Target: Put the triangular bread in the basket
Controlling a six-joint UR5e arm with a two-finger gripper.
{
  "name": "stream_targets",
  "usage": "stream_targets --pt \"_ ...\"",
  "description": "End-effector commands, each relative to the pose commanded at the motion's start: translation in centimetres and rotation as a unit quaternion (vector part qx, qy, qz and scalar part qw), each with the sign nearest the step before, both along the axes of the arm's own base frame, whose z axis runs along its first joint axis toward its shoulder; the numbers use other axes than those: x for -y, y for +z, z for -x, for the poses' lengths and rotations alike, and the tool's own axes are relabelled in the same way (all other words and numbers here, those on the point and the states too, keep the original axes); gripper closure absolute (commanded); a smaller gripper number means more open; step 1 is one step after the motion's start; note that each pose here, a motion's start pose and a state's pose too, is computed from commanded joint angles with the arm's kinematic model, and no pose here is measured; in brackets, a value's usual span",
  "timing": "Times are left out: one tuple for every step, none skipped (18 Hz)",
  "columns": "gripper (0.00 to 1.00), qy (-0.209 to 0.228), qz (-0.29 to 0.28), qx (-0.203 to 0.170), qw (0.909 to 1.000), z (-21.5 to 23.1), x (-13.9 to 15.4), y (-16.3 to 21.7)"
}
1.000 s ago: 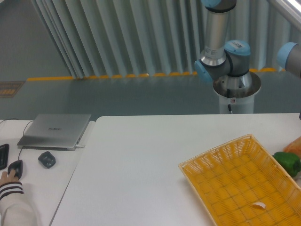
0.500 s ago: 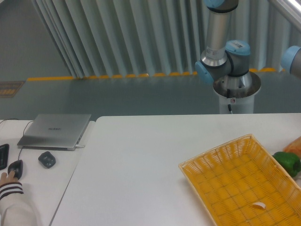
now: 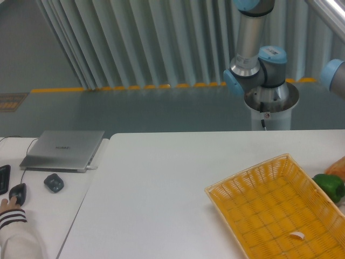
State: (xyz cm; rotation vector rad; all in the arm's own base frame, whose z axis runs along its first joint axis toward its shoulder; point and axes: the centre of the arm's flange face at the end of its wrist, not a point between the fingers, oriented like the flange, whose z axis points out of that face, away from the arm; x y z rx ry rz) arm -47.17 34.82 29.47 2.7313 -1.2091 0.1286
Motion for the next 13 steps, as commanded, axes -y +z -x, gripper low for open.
stream_targets --pt "0.00 -0.001 0.001 0.002 1.0000 0.0 0.0 -0.2" --pt "0.00 -0.001 0.002 0.006 1.0000 -0.1 -0.1 -0.7" --pt "0.04 -0.001 0.003 0.009 1.0000 -0.1 -0.1 -1.1" --pt "0.10 -0.001 0.003 0.010 0.9999 0.1 0.0 -1.2" --pt "0.12 -0.001 0.004 0.011 0.9999 0.1 0.0 -1.4" --pt "0.16 -0.001 0.005 0.013 0.9999 0.1 0.0 -1.6" --pt "0.20 -0.004 0.006 0.014 0.9999 0.2 0.1 -1.6" --pt "0.24 -0.010 0.006 0.015 0.9998 0.2 0.2 -1.6" --pt "0.32 -0.019 0.005 0.017 0.9997 0.3 0.2 -1.6" --pt "0.38 -0.029 0.004 0.018 0.9994 0.5 0.4 -1.6" --pt "0.47 -0.040 0.004 0.020 0.9990 0.5 0.4 -1.6" --pt "0.57 -0.046 0.004 0.021 0.9987 0.5 0.4 -1.6" --pt "0.65 -0.047 0.003 0.020 0.9987 0.5 0.4 -1.4"
